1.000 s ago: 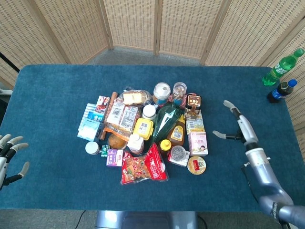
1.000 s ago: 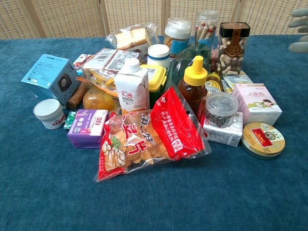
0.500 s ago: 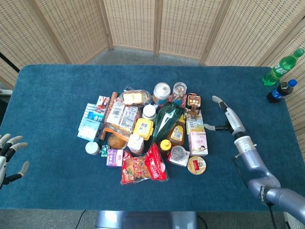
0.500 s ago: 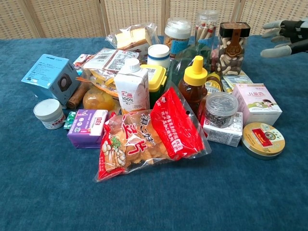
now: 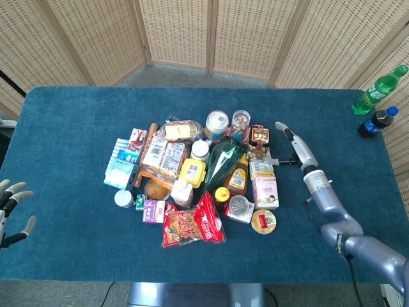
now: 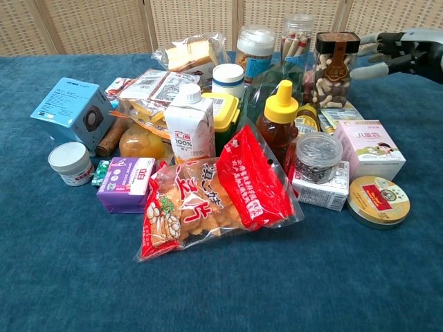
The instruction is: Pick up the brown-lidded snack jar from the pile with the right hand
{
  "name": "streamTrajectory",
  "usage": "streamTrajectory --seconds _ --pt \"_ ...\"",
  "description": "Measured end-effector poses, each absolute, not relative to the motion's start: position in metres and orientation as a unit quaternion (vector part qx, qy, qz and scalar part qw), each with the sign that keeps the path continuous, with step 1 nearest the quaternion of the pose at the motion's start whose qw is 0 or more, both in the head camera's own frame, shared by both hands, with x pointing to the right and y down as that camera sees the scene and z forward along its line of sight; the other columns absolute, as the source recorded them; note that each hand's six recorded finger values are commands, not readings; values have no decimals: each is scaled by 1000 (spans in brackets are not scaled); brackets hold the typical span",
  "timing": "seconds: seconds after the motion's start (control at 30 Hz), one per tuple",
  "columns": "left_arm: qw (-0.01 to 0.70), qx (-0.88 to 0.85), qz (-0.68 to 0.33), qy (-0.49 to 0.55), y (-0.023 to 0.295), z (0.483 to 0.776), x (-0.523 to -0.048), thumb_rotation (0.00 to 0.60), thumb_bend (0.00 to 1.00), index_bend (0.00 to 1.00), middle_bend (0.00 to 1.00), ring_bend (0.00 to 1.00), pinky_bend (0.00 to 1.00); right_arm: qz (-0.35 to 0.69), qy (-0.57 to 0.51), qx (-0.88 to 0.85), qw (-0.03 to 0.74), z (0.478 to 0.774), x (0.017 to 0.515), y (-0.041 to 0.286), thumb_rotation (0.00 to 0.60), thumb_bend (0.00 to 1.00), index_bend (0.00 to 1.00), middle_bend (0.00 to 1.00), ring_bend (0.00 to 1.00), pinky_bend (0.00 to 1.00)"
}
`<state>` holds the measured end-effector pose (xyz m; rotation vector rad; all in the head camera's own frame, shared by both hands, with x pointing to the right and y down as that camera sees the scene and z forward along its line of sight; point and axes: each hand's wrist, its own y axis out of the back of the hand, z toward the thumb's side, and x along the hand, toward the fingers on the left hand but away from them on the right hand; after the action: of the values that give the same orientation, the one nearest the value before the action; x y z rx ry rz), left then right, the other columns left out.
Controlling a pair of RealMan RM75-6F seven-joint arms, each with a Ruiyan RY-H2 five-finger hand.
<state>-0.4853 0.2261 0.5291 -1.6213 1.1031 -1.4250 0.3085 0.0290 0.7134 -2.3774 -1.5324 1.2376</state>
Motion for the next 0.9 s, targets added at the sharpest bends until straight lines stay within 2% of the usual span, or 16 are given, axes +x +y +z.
streamTrajectory --seconds 0.43,0.53,0.63,0.73,0.83,0.9 --pt "346 -619 -556 434 230 529 -494 497 451 277 214 107 0 408 -480 -777 13 726 283 15 519 0 0 0 0 0" --pt "345 -617 -557 436 232 528 -497 495 452 276 214 107 0 409 -482 -775 9 729 282 14 521 0 0 89 30 0" --pt "344 -614 -559 439 233 526 -499 494 450 276 213 107 0 408 -487 -772 5 731 279 13 518 0 0 240 158 0" --pt "343 -610 -562 441 234 525 -502 495 453 275 212 107 0 404 -493 -771 -1 733 275 11 516 0 0 341 267 0" --pt "342 -608 -563 443 235 525 -504 494 454 275 211 107 0 401 -496 -770 -8 734 271 11 515 0 23 486 446 24" --pt "342 -608 -564 442 235 525 -505 495 452 275 211 107 0 399 -498 -770 -13 734 270 11 519 0 87 587 584 95"
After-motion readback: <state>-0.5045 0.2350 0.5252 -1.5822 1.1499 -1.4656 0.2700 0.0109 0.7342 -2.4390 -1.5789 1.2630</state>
